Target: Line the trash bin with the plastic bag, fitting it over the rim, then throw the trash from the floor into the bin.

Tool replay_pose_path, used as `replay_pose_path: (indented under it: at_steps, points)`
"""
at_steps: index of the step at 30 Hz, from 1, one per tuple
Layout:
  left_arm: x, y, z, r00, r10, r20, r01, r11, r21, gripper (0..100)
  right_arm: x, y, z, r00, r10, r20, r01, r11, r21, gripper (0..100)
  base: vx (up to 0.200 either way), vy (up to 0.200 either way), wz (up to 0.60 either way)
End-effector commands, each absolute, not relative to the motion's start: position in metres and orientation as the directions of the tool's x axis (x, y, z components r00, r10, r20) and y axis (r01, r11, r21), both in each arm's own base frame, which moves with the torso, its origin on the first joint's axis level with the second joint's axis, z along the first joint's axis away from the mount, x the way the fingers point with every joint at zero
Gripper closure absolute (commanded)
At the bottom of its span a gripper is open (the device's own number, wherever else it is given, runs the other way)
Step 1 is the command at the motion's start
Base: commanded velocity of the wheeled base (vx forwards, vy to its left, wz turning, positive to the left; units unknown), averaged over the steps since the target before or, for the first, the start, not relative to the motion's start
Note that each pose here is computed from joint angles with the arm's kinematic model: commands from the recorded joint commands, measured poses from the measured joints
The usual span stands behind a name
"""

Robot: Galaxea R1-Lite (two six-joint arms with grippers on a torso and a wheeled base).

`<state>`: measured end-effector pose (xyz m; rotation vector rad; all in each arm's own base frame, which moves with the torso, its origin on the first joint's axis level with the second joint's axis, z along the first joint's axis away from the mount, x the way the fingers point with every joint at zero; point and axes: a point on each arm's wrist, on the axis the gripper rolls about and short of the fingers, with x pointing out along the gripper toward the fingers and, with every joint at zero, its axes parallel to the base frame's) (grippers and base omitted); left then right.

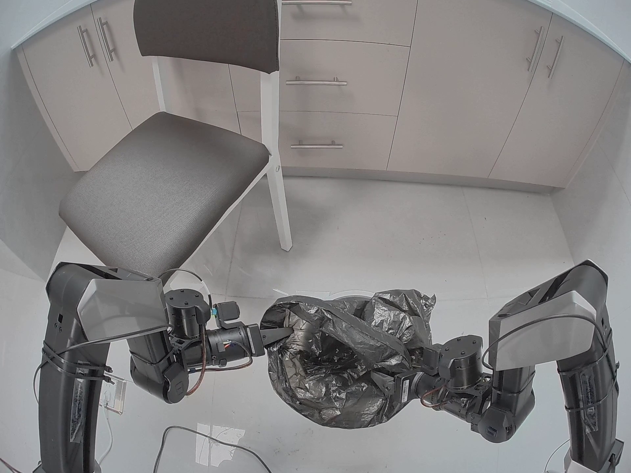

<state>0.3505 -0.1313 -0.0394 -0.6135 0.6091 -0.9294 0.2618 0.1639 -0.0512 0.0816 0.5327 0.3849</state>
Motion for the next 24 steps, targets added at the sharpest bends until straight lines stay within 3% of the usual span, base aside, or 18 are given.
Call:
replay_pose_path:
  at_steps: [1, 7, 9, 13, 18, 24]
  points:
    - [0.351, -0.131, -0.039, 0.462, -0.862, -0.209, 0.536, 0.459, -0.708, 100, 0.255, 0.165, -0.036, 0.795, 0.407, -0.449, -0.363, 0.913, 0.185, 0, 0.0, 0.0, 0.0]
    - [0.351, -0.131, -0.039, 0.462, -0.862, -0.208, 0.537, 0.458, -0.708, 100, 0.24, 0.163, -0.015, 0.769, 0.474, -0.429, -0.428, 0.88, 0.205, 0, 0.0, 0.0, 0.0]
    - [0.351, -0.131, -0.039, 0.462, -0.862, -0.209, 0.536, 0.459, -0.708, 100, 0.233, 0.156, 0.021, 0.795, 0.503, -0.34, -0.458, 0.864, 0.209, 0, 0.0, 0.0, 0.0]
    - [0.351, -0.131, -0.039, 0.462, -0.862, -0.209, 0.536, 0.459, -0.708, 100, 0.233, 0.146, 0.043, 0.829, 0.49, -0.27, -0.445, 0.87, 0.214, 0, 0.0, 0.0, 0.0]
    - [0.351, -0.131, -0.039, 0.462, -0.862, -0.208, 0.537, 0.458, -0.708, 100, 0.273, 0.121, 0.057, 0.915, 0.343, -0.211, -0.295, 0.928, 0.229, 0, 0.0, 0.0, 0.0]
    - [0.35, -0.131, -0.04, 0.461, -0.862, -0.21, 0.535, 0.459, -0.709, 100, 0.322, 0.122, 0.045, 0.945, 0.144, -0.294, -0.082, 0.974, 0.213, 0, 0.0, 0.0, 0.0]
